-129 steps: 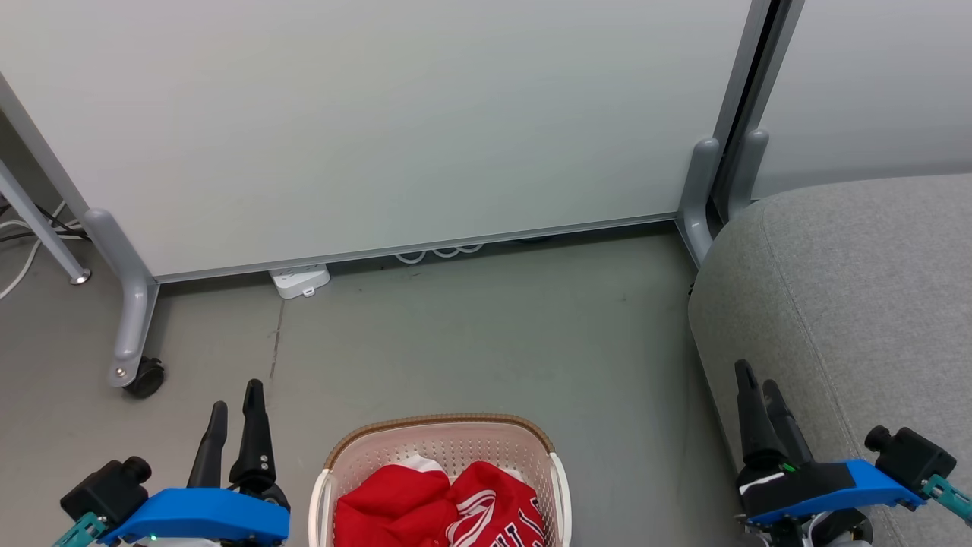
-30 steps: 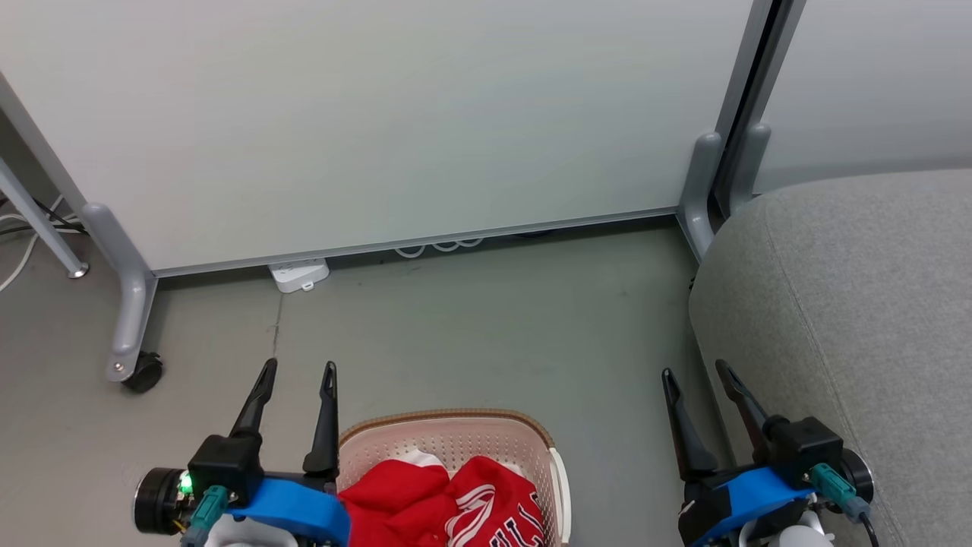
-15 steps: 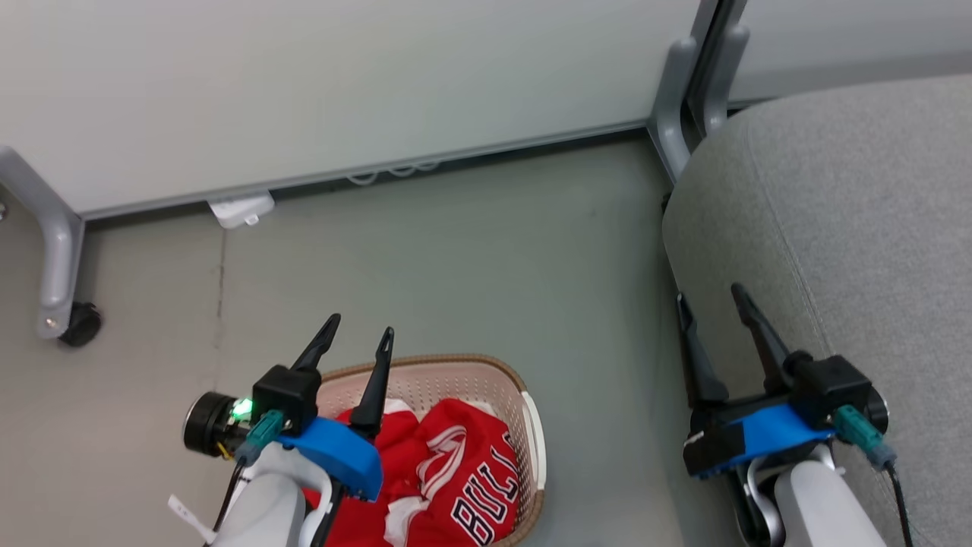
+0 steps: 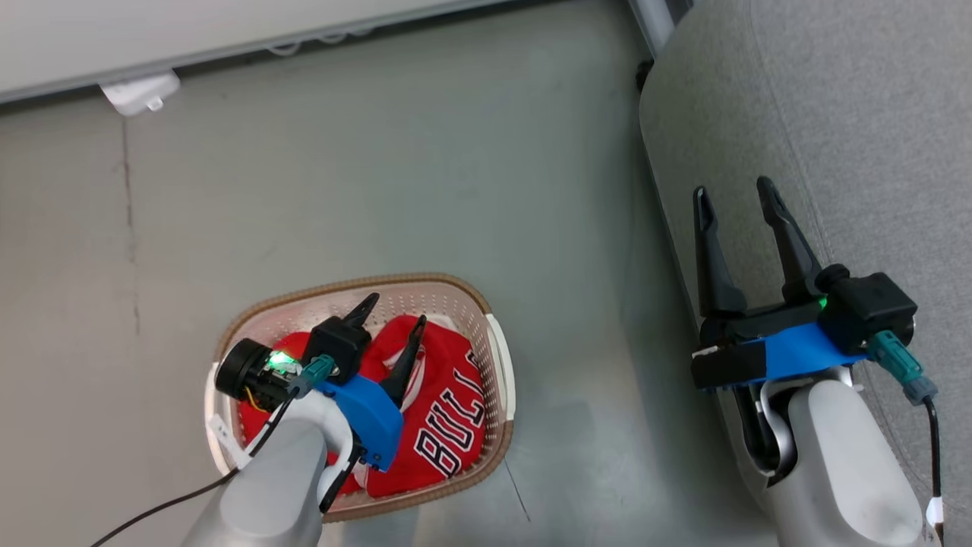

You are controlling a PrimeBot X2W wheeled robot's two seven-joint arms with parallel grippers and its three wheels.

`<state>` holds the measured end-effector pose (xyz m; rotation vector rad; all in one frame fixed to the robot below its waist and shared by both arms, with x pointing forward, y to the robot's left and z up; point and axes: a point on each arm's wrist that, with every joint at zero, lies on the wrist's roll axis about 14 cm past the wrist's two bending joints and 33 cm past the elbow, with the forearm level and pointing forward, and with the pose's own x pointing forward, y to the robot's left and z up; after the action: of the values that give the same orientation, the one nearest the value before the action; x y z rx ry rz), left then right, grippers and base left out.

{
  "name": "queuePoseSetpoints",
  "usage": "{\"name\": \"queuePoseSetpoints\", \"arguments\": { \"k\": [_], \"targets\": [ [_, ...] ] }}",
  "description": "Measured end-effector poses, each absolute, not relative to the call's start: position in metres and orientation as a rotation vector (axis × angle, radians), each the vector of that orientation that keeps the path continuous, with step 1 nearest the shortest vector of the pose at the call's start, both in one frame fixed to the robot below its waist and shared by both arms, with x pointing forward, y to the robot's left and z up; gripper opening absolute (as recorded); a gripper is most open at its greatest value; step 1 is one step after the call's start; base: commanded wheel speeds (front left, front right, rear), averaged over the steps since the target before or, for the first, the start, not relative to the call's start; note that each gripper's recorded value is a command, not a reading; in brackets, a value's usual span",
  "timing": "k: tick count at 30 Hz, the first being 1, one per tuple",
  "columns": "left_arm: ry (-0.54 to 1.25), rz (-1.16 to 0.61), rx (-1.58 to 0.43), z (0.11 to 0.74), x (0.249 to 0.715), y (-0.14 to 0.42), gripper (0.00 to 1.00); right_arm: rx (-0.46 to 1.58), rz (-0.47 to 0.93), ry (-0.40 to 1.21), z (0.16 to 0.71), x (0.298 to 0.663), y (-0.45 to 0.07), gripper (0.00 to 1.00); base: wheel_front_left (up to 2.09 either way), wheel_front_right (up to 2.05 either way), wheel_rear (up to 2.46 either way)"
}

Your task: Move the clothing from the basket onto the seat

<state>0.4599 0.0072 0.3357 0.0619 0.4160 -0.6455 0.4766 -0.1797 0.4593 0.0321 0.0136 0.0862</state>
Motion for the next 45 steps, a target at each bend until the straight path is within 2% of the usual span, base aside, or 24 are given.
{"name": "queuePoseSetpoints", "arguments": {
  "k": [23, 35, 44, 45],
  "targets": [
    [0.880, -0.848, 0.122, 0.177, 0.414, -0.012, 1.00, 0.016, 0.093, 0.098, 0.391, 0.526, -0.187, 1.00, 0.00, 0.00, 0.00],
    [1.054, -0.872, 0.144, 0.120, 0.395, -0.001, 1.00, 0.005, 0.111, 0.135, 0.353, 0.544, -0.184, 1.00, 0.00, 0.00, 0.00],
    [1.108, -0.923, 0.138, 0.099, 0.380, -0.010, 1.00, 0.006, 0.128, 0.168, 0.326, 0.549, -0.178, 1.00, 0.00, 0.00, 0.00],
    [1.113, -0.927, 0.140, 0.098, 0.379, -0.010, 0.91, 0.007, 0.130, 0.170, 0.324, 0.549, -0.178, 1.00, 0.00, 0.00, 0.00]
  ]
}}
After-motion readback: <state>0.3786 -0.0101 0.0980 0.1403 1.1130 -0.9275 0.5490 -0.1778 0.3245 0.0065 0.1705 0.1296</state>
